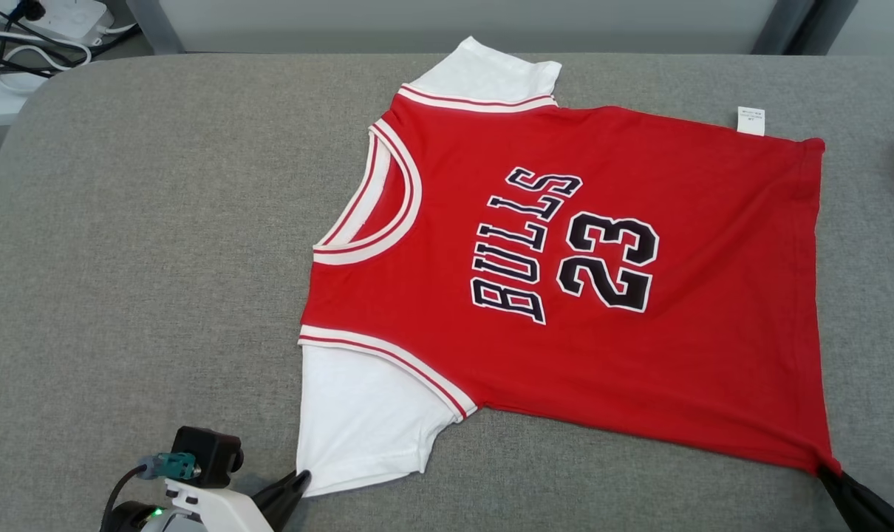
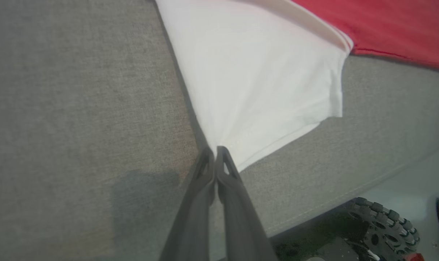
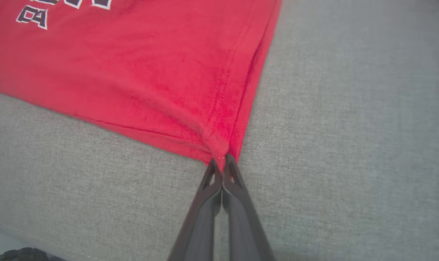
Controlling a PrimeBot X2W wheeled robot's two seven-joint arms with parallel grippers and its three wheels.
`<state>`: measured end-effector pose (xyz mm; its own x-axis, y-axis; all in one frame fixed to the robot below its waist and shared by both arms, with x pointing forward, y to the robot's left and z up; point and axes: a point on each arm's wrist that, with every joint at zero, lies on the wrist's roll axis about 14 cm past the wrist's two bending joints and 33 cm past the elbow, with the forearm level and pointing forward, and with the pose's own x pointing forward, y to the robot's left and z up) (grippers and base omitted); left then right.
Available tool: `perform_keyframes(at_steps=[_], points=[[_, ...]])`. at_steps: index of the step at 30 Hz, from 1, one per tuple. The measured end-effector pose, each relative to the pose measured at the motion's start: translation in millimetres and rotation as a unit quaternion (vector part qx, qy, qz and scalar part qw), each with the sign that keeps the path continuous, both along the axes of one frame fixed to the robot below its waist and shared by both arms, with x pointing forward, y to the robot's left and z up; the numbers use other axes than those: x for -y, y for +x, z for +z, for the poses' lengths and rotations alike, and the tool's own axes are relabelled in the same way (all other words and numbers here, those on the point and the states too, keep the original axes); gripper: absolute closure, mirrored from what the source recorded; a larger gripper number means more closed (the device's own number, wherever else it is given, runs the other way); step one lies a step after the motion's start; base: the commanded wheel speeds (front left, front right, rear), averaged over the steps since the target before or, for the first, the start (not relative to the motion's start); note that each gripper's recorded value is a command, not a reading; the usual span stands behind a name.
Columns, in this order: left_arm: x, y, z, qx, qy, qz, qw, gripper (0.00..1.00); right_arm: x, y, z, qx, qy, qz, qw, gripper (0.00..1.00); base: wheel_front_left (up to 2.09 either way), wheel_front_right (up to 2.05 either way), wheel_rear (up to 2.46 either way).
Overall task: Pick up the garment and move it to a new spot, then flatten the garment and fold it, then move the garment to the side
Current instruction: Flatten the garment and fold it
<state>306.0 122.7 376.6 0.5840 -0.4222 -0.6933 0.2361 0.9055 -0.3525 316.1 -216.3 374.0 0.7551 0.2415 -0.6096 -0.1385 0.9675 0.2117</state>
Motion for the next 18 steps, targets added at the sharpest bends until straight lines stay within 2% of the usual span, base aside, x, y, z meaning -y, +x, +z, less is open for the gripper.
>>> perform_keyframes(at_steps=[5, 6, 7, 9, 10, 11, 12, 13, 18], points=[[0, -4, -2, -0.019, -0.007, 0.002, 1.000, 1.00, 12, -1, -1, 0.012, -0.021, -0.004, 1.000, 1.00, 0.00, 0.00, 0.00], [-2, -5, -4, -0.021, -0.006, 0.003, 1.000, 1.00, 12, -1, -2, 0.012, -0.021, -0.005, 1.000, 0.81, 0.00, 0.00, 0.00], [-3, -5, -5, -0.021, -0.005, 0.005, 1.000, 0.96, 12, -1, -2, 0.013, -0.021, -0.005, 1.000, 0.68, 0.00, 0.00, 0.00], [-6, -4, -9, -0.019, -0.007, 0.013, 1.000, 0.66, 15, 1, -4, 0.014, -0.024, -0.008, 1.000, 0.50, 0.00, 0.00, 0.00], [-8, -4, -10, -0.018, -0.009, 0.018, 1.000, 0.66, 16, 2, -3, 0.017, -0.024, -0.010, 1.000, 0.50, 0.00, 0.00, 0.00], [-8, -4, -12, -0.018, -0.011, 0.021, 1.000, 0.36, 17, 2, -4, 0.019, -0.025, -0.012, 0.999, 0.27, 0.00, 0.00, 0.00], [-9, -4, -15, -0.018, -0.014, 0.026, 0.999, 0.06, 18, 1, -5, 0.017, -0.027, -0.013, 0.999, 0.00, 0.00, 0.00, 0.00], [-10, -3, -16, -0.014, -0.016, 0.033, 0.999, 0.00, 20, 0, -7, 0.015, -0.028, -0.015, 0.999, 0.00, 0.00, 0.00, 0.00], [-9, -2, -19, -0.006, -0.032, 0.044, 0.999, 0.00, 27, 10, 6, 0.062, -0.043, -0.019, 0.997, 0.00, 0.00, 0.00, 0.00]])
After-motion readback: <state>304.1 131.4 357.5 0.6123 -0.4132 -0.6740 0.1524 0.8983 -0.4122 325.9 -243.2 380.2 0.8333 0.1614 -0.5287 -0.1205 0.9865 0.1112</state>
